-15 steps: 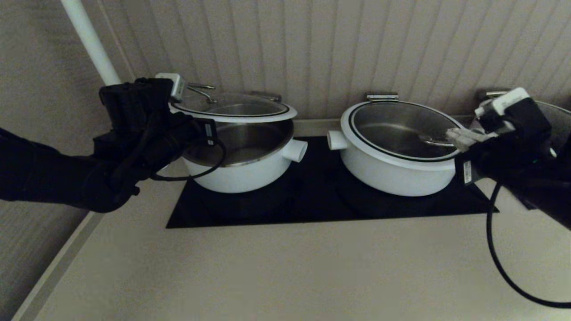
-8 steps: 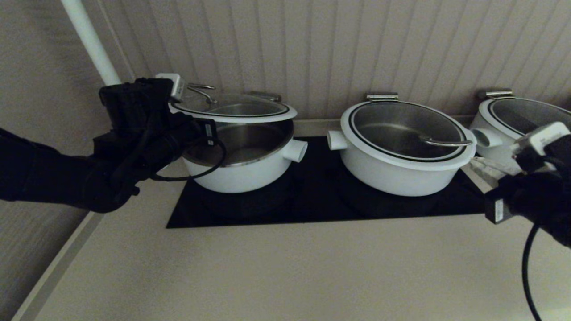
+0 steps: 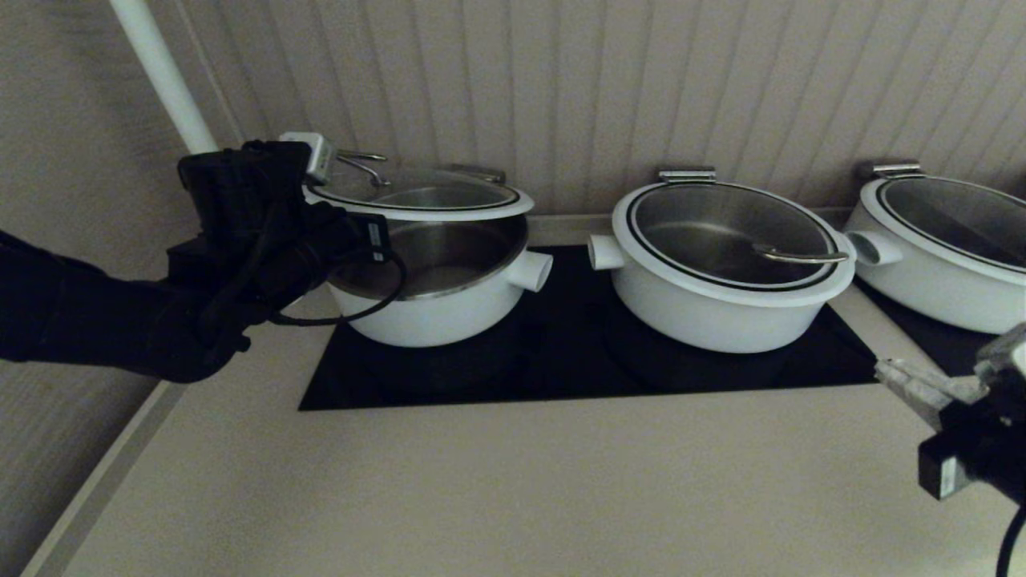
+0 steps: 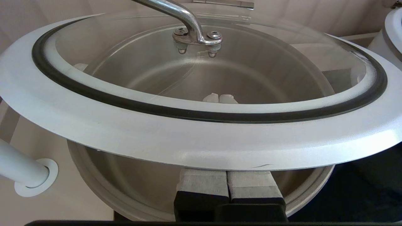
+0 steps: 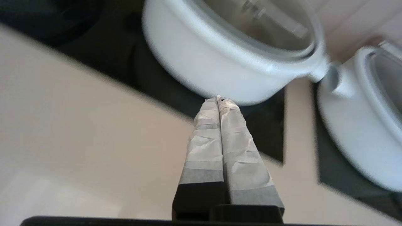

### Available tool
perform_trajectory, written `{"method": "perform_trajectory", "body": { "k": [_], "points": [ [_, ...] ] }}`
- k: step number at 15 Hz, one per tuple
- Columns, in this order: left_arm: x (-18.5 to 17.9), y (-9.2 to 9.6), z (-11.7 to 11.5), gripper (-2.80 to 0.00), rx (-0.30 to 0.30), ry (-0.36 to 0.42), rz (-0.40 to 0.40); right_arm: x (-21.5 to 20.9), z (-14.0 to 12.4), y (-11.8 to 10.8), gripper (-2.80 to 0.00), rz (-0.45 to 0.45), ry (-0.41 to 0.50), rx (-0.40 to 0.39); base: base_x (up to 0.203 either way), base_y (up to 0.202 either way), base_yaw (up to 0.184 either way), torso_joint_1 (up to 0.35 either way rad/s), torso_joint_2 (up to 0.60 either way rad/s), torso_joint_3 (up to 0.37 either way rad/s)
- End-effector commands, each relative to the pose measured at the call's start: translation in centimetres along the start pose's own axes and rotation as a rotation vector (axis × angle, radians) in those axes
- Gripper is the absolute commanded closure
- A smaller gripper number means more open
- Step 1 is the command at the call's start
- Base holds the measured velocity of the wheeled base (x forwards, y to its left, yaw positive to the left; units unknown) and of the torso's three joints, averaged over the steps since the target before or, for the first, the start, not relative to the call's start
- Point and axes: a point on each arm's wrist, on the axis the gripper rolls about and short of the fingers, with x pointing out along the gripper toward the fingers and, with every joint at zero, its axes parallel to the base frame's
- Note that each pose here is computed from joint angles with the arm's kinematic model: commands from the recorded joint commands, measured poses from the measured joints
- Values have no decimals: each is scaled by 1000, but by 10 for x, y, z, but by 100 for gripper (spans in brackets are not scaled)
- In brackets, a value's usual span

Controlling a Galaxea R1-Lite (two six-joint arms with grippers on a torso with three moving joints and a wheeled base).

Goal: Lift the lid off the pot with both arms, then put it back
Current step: Open the pot lid completely

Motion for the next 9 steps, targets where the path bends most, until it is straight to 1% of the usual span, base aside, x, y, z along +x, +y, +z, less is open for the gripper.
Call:
{"method": "perform_trajectory", "body": {
  "k": [1, 3, 7, 9],
  "points": [
    [1, 0, 0, 0, -1, -2, 0, -15, -10, 4, 0, 17, -3, 9, 0, 0, 0, 0, 0, 0],
    [1, 0, 0, 0, -1, -4, 0, -21, -19, 8, 0, 49, 12, 38, 0, 0, 0, 0, 0, 0],
    [-1, 0, 3, 0, -1, -11, 0, -37, -36, 14, 0, 65, 45, 94, 0, 0, 0, 0, 0, 0],
    [-1, 0, 2, 0, -2, -10, 0, -43, -39, 15, 0, 65, 54, 151, 0, 0, 0, 0, 0, 0]
  ]
}}
